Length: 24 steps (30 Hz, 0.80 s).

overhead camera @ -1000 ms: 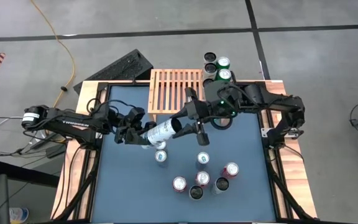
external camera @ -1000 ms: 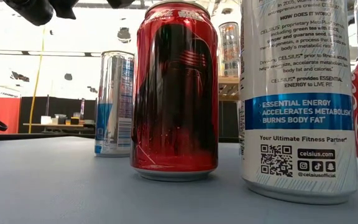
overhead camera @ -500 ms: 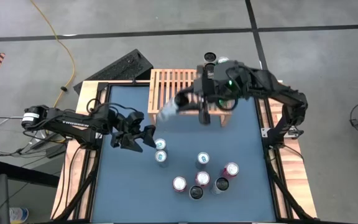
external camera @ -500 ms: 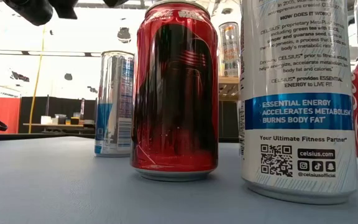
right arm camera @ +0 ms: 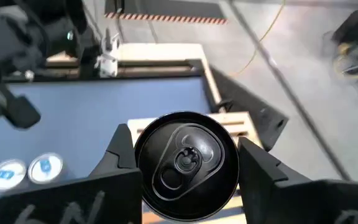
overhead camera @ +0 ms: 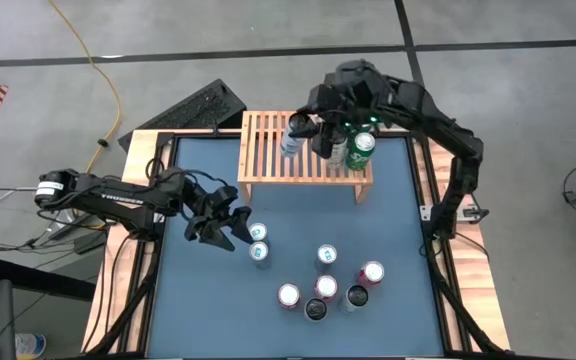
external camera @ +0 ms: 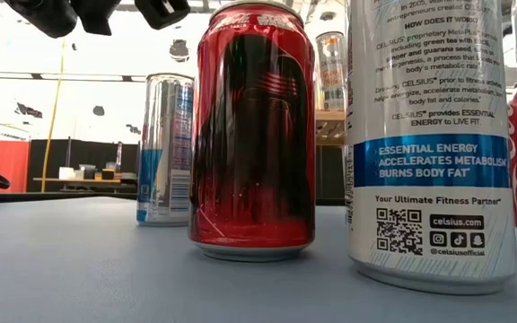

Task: Place canned beverage on shelf
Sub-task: Put the left white-blue soda can on the shelf

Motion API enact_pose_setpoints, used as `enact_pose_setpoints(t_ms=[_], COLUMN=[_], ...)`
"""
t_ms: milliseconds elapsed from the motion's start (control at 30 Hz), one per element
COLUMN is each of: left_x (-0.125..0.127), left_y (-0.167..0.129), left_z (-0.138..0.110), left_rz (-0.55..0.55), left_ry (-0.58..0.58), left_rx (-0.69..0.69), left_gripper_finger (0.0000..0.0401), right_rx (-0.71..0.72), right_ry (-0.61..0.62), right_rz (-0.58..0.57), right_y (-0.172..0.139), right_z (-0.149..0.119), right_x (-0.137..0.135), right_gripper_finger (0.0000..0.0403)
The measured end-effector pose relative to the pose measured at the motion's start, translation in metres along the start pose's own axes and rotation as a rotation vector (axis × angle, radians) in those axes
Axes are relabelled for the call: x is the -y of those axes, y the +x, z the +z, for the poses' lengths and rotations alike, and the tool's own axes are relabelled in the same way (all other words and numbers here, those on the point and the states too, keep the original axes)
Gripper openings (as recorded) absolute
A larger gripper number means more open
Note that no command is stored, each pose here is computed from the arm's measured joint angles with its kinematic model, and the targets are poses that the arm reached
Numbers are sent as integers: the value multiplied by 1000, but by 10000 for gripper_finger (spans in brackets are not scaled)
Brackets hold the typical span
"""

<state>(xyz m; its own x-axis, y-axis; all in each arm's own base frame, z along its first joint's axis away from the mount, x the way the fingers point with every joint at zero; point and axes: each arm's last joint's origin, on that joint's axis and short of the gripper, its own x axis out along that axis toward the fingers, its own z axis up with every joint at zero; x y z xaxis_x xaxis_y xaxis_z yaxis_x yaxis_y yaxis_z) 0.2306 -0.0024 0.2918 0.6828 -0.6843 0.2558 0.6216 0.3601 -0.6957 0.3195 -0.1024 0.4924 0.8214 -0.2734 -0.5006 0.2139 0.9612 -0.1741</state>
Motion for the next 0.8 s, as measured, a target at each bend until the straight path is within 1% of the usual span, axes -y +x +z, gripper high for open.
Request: enact_pose_setpoints(t_ms=[67,300,400,533,667,800], left_x=[-1,-3,-4,-5,-9,-12], left_y=[-3,-10,-12,-15,-22,-29], left_z=[3,9,11,14,21,27], left_rz=[9,29,37,58,106,151], left_ry=[-6,-15,-7,1,12,34], left_rx=[14,43,52,83,155,222], left_gripper_finger=[293,293,293,293,293,293], right_rx=[-8,-23,-36,-54,-71,-104], right_ry=[3,68,96,91,68,54], right_rz=[20,-48,-40,-42,-5,4], right_y=[10,18,21,28,42,57], right_z=[-2,-14,-21,-30,-41,-55], right_x=[7,52,69,90,110,129], right_gripper_finger=[139,139,139,138,138,138])
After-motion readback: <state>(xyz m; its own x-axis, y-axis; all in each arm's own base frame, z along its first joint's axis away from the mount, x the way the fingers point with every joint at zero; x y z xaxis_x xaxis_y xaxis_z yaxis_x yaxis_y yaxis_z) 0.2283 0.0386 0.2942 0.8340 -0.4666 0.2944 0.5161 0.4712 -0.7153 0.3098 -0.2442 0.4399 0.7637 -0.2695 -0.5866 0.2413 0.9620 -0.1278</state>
